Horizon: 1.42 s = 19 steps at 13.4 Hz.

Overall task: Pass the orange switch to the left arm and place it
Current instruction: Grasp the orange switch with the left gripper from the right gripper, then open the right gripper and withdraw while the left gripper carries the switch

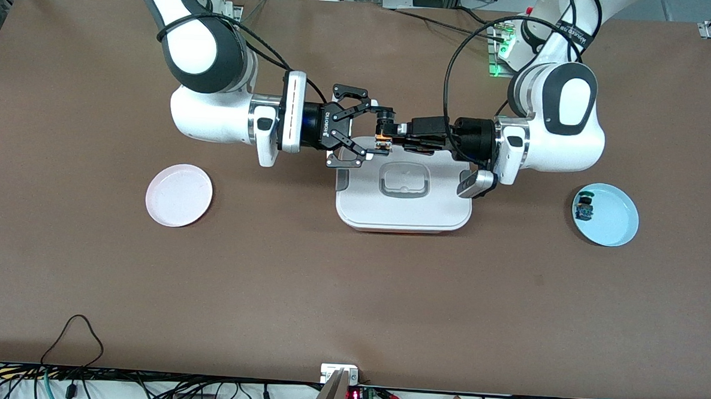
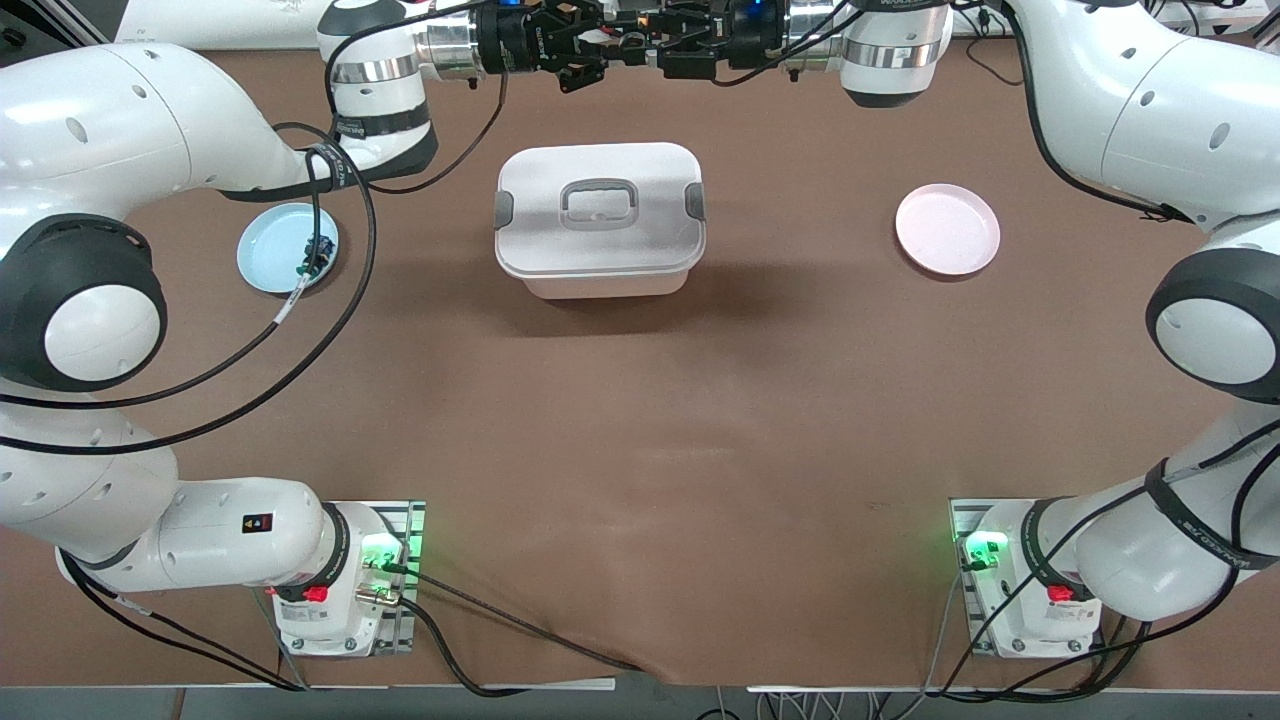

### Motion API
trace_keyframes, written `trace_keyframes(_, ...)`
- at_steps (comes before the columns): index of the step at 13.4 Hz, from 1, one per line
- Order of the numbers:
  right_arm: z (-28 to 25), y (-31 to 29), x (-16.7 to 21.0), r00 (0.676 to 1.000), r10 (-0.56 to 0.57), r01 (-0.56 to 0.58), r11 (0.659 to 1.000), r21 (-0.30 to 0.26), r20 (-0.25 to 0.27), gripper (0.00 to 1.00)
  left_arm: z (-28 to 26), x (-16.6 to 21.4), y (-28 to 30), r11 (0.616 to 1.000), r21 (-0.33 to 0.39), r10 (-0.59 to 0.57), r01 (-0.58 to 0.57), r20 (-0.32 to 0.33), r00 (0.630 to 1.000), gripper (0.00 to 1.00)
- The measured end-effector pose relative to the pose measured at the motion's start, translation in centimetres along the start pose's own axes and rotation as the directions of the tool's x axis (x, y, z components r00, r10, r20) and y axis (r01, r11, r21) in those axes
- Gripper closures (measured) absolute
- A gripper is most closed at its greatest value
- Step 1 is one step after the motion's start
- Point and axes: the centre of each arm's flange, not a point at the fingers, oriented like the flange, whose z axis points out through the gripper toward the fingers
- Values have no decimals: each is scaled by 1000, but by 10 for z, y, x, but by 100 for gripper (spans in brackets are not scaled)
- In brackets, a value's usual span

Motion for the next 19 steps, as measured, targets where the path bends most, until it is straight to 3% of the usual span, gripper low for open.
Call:
trace_keyframes(3,0,0,0,1000,0,0,1000,1,0,28,0,0,0,1000,0,0,0,0,1000,60)
trace_keyframes(6,1,0,1,1000,7,-7,1000,2,-3,2,0,0,0,1000,0,3,-3,0,1000,60)
trace_keyframes(8,1,-1,1,1000,11,-11,1000,1,-5,0,0,0,0,1000,4,6,-6,2,1000,60)
trace_keyframes(10,0,0,1,1000,13,-13,1000,0,-6,0,-1,-1,-1,997,68,43,-45,33,999,60)
trace_keyframes(12,-5,4,2,1000,13,-13,1000,-9,-8,0,-12,3,3,978,177,100,-112,76,992,60)
trace_keyframes(14,-15,11,3,1000,13,-13,1000,-17,-12,0,-28,8,10,934,302,152,-191,147,977,60)
trace_keyframes(16,-32,22,2,1000,13,-13,1000,-17,-17,0,-48,11,12,849,449,181,-277,245,952,60)
trace_keyframes(19,-76,44,-4,999,-13,13,1000,4,32,0,-93,15,-8,639,660,138,-395,407,903,60)
